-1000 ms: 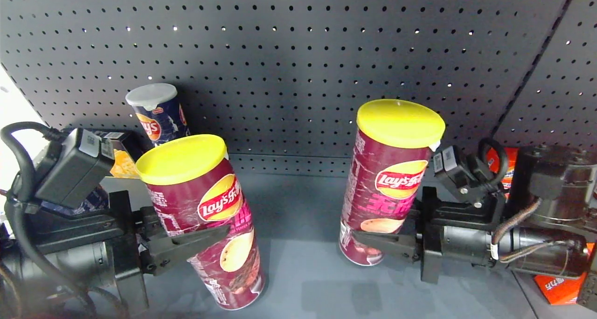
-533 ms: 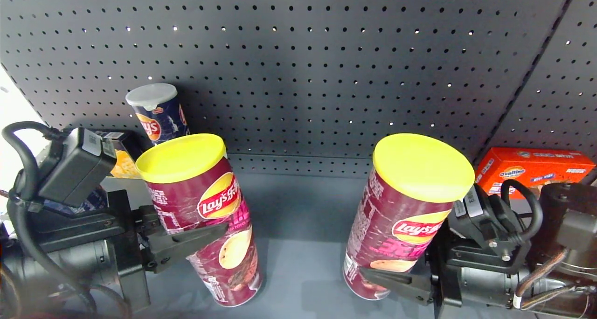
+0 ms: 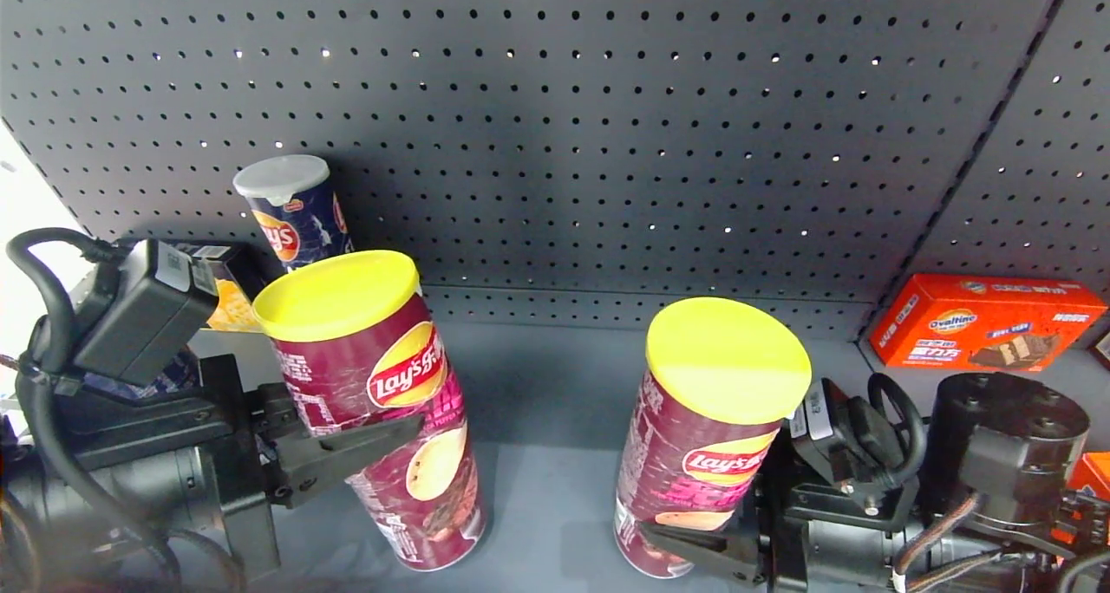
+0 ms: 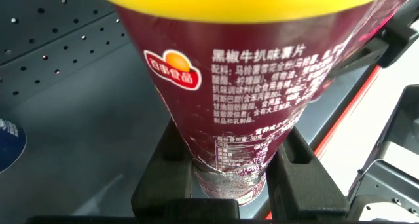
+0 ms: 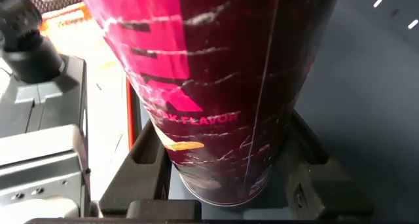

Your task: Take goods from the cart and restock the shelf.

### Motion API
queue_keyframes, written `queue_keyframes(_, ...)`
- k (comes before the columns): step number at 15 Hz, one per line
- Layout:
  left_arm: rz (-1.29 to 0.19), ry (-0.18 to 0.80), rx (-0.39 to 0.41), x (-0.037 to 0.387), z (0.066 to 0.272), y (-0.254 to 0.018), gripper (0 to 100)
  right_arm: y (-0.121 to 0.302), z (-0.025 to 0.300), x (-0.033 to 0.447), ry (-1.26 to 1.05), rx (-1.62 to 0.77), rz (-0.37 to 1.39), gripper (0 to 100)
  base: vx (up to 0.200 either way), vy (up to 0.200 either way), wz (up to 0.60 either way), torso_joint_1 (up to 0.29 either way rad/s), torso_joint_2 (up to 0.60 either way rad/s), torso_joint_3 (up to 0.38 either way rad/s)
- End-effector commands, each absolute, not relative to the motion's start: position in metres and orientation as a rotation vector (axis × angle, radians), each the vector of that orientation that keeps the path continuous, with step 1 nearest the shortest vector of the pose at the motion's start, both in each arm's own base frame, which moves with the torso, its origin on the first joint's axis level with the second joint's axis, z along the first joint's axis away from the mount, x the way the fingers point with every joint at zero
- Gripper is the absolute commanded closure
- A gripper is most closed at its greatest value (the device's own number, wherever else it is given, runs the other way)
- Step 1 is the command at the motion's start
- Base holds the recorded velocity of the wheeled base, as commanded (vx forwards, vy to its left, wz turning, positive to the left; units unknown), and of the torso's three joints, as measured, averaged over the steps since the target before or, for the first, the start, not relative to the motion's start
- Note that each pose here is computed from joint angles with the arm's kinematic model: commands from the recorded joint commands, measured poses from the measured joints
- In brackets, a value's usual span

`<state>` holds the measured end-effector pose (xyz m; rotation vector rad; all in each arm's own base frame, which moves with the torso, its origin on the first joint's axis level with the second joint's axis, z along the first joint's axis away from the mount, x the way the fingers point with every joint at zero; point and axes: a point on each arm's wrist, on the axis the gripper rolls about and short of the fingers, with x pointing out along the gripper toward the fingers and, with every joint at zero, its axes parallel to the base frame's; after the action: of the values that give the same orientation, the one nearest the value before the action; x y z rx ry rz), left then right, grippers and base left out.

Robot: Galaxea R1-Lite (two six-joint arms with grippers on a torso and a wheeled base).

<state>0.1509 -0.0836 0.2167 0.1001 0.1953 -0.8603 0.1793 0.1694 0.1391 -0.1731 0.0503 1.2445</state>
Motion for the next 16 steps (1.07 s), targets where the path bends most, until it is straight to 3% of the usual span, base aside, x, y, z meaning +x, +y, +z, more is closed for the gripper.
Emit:
queue_keyframes(1,-0.860,0.199,0.100,0.151,0.215,-0.084,100,0.173,0.131,0.182,0.082,-0.177,1.250,100,0.000,0.000,0.00,0.000,0.00,0.000)
queue_keyframes(5,-0.860,0.204,0.100,0.151,0.214,-0.083,100,0.173,0.130,0.182,0.088,-0.179,1.248,100,0.000,0.000,0.00,0.000,0.00,0.000)
queue_keyframes(6,-0.859,0.204,0.100,0.151,0.214,-0.083,100,0.173,0.130,0.181,0.089,-0.182,1.229,0,0.000,0.000,0.00,0.000,0.00,0.000)
queue_keyframes(11,-0.860,0.204,0.100,0.151,0.214,-0.083,100,0.168,0.138,0.175,0.052,-0.185,1.209,0,0.000,0.000,0.00,0.000,0.00,0.000)
queue_keyframes(16,-0.862,0.206,0.100,0.150,0.213,-0.083,100,0.151,0.169,0.157,-0.075,-0.172,1.179,0,0.000,0.000,0.00,0.000,0.00,0.000)
